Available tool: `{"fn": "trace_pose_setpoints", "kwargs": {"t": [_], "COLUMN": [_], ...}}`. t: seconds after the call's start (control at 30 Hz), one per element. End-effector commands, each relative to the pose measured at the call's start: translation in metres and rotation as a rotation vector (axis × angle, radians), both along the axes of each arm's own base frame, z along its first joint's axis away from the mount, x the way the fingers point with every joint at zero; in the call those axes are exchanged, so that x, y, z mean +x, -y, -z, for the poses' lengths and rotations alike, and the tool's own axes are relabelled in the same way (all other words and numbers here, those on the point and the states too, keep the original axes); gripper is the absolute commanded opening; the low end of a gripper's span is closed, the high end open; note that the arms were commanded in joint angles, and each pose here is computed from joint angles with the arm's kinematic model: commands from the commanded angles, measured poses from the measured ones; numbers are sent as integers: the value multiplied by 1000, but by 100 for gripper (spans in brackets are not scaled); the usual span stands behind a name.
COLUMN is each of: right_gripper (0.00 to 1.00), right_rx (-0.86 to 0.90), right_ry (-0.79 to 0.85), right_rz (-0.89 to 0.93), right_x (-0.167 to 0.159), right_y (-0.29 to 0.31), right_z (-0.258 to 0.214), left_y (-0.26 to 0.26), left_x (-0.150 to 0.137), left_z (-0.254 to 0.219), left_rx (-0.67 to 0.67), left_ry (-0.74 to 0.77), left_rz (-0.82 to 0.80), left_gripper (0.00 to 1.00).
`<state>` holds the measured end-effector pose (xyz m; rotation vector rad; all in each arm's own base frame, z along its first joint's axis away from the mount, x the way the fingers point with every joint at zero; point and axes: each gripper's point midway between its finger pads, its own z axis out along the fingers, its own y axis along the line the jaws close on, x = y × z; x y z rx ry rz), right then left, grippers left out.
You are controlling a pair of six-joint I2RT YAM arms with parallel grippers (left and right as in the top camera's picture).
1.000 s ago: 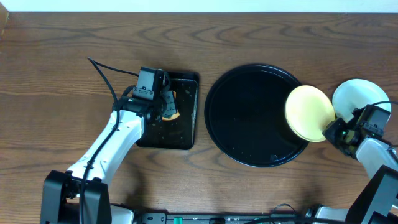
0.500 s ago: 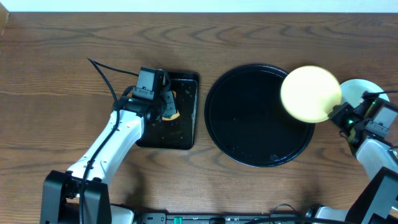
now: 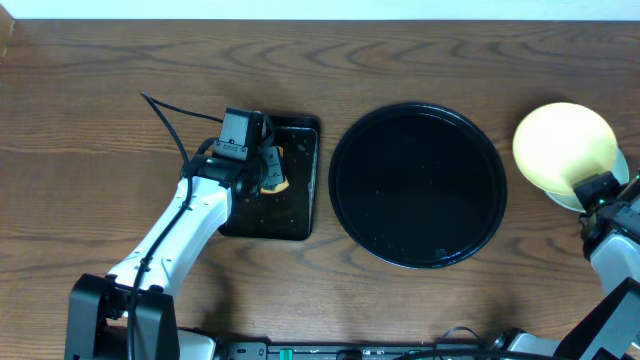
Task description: Clean dirty plates on tray and stack at the side
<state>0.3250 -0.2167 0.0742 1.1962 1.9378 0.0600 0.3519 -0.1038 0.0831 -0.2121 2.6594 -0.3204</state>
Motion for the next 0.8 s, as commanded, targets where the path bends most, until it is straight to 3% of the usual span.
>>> {"fn": "trace_pose_setpoints", "kwargs": {"t": [0.0, 0.17, 0.27, 0.37, 0.5, 0.77], "right_gripper": [1, 2, 33, 48, 54, 58], "right_rx": [-50, -74, -70, -51, 1, 26], "right_ry": [-21, -35, -31, -20, -2, 19], "right_rz": [112, 190, 221, 191, 59, -386], "right_x": [-13, -21, -23, -19, -6, 30], "right_y": [20, 30, 33, 27, 7, -79], "right_z": [-5, -6, -6, -5, -3, -2], "left_y": [-2, -2, -2, -2, -3, -15], "left_x": [-3, -3, -3, -3, -3, -1], "left_z": [6, 5, 5, 6, 6, 6], "left_rx": [12, 12, 12, 12, 12, 75], "left_ry": [-14, -13, -14, -14, -14, -2], "left_rz": [6, 6, 6, 6, 7, -28], "left_gripper": [8, 8, 8, 9, 9, 9]}}
